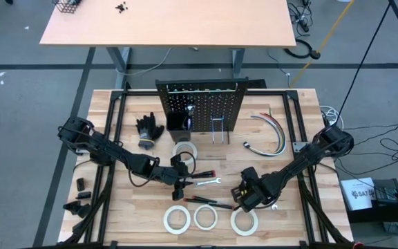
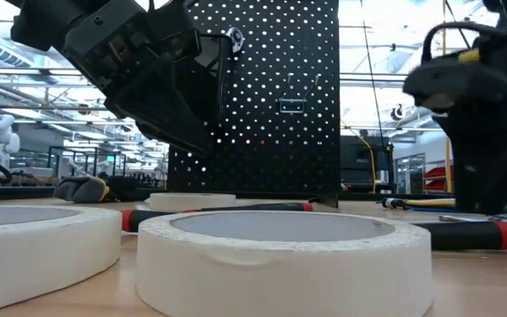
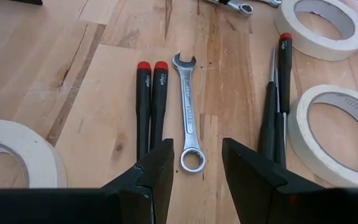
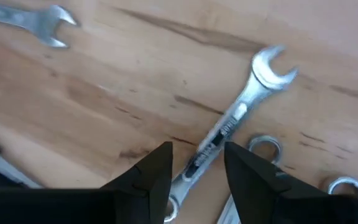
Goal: Hang tools onto peg board
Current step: Put the black nut driver into the black bin on the peg board
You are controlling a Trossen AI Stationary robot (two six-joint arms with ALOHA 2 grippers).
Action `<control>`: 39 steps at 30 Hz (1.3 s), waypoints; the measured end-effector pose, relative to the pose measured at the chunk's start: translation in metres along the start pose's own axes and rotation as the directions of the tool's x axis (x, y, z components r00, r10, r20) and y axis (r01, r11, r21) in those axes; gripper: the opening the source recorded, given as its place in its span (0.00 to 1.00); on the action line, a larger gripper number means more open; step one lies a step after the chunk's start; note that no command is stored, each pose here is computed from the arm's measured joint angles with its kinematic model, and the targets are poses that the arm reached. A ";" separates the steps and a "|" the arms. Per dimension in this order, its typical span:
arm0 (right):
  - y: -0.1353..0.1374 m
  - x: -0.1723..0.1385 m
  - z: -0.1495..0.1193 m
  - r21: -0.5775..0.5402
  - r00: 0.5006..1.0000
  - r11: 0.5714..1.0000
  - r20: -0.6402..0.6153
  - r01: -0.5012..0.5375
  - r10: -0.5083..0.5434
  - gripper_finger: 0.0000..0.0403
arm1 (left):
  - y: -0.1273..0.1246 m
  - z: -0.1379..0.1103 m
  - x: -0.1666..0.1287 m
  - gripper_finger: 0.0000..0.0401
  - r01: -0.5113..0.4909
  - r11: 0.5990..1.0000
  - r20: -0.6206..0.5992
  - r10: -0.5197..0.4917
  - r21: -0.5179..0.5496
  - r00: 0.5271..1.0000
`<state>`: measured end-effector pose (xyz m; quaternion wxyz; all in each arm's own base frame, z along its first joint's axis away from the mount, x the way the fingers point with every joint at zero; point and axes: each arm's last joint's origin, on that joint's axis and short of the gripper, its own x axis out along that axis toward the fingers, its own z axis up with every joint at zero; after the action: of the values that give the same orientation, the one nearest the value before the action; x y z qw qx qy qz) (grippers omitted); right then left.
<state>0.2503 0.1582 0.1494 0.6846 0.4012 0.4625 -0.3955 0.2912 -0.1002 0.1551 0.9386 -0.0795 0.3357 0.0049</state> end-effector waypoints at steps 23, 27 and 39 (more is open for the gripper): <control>0.052 -0.015 0.042 -0.362 0.868 0.840 0.139 -0.404 0.477 0.35 | 0.019 -0.021 0.031 0.35 -0.024 0.996 -0.128 0.034 0.086 0.991; 0.052 -0.013 0.047 -0.361 0.874 0.848 0.147 -0.388 0.463 0.35 | 0.019 -0.022 0.032 0.35 -0.036 0.992 -0.124 0.051 0.117 0.991; 0.052 -0.009 0.059 -0.374 0.878 0.853 0.168 -0.364 0.449 0.35 | 0.026 -0.024 0.036 0.35 -0.093 0.982 -0.121 0.114 0.166 0.986</control>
<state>0.3139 0.1247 0.1826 0.8630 0.3166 0.3365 -0.2043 0.3026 -0.0802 0.1100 0.9166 0.0134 0.3990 0.0219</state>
